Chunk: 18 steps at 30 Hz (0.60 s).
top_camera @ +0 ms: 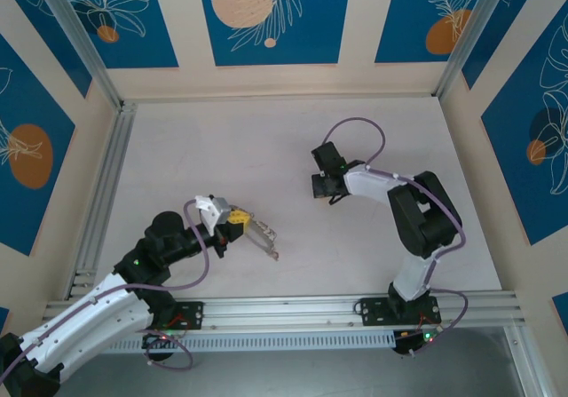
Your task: Put the keys on the keyring
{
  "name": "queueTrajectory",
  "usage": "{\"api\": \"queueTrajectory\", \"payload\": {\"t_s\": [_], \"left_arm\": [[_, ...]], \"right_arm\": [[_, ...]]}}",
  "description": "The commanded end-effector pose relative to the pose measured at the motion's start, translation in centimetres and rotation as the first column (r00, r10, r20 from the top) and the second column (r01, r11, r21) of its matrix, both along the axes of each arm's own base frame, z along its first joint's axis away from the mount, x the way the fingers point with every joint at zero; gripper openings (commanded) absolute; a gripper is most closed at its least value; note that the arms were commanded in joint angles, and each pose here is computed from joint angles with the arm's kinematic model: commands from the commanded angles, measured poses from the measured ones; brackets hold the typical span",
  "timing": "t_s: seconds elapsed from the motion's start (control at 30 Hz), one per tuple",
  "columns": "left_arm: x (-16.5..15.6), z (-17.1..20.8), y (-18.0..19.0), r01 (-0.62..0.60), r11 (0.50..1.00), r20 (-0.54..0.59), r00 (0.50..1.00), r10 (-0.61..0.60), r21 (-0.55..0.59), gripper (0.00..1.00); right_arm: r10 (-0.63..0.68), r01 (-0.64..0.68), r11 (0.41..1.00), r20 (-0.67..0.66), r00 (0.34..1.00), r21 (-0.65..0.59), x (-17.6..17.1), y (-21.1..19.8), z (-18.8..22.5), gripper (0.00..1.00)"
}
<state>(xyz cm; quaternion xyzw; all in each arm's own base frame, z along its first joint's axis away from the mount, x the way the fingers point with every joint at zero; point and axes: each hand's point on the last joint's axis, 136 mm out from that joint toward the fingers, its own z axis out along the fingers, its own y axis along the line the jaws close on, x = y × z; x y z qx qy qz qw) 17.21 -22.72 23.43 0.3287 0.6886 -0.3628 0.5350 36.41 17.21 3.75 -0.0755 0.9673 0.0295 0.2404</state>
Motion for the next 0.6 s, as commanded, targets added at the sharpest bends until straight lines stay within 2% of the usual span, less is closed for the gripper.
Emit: {"api": "queueTrajectory", "payload": {"t_s": [0.0,0.07,0.17,0.27,0.4,0.57], "left_arm": [[0.1,1.9,0.2,-0.009,0.999,0.015,1.000,0.010,-0.032,0.00],[0.2,2.0,0.2,-0.015,1.000,0.008,1.000,0.015,-0.022,0.00],[0.5,2.4,0.1,-0.018,1.000,0.003,1.000,0.018,0.000,0.00],[0.7,2.7,0.0,-0.023,1.000,-0.003,1.000,0.023,0.015,0.00],[0.8,3.2,0.3,-0.042,0.999,-0.014,0.999,0.042,-0.005,0.00],[0.9,2.6,1.0,-0.083,0.997,-0.059,0.995,0.083,0.004,0.00]], "right_arm": [[0.129,-0.140,0.987,0.133,0.983,0.076,-0.5,2.6,4.6,0.00],[0.209,-0.233,0.965,0.185,0.960,0.119,-1.8,3.8,7.0,0.00],[0.355,-0.404,0.896,0.250,0.901,0.184,-4.8,6.0,10.3,0.00],[0.401,-0.451,0.867,0.242,0.884,0.212,-6.8,6.2,11.2,0.00],[0.410,-0.451,0.860,0.202,0.889,0.239,-7.6,6.6,9.4,0.00],[0.376,-0.381,0.885,0.072,0.924,0.267,-9.3,6.8,3.5,0.00]]}}
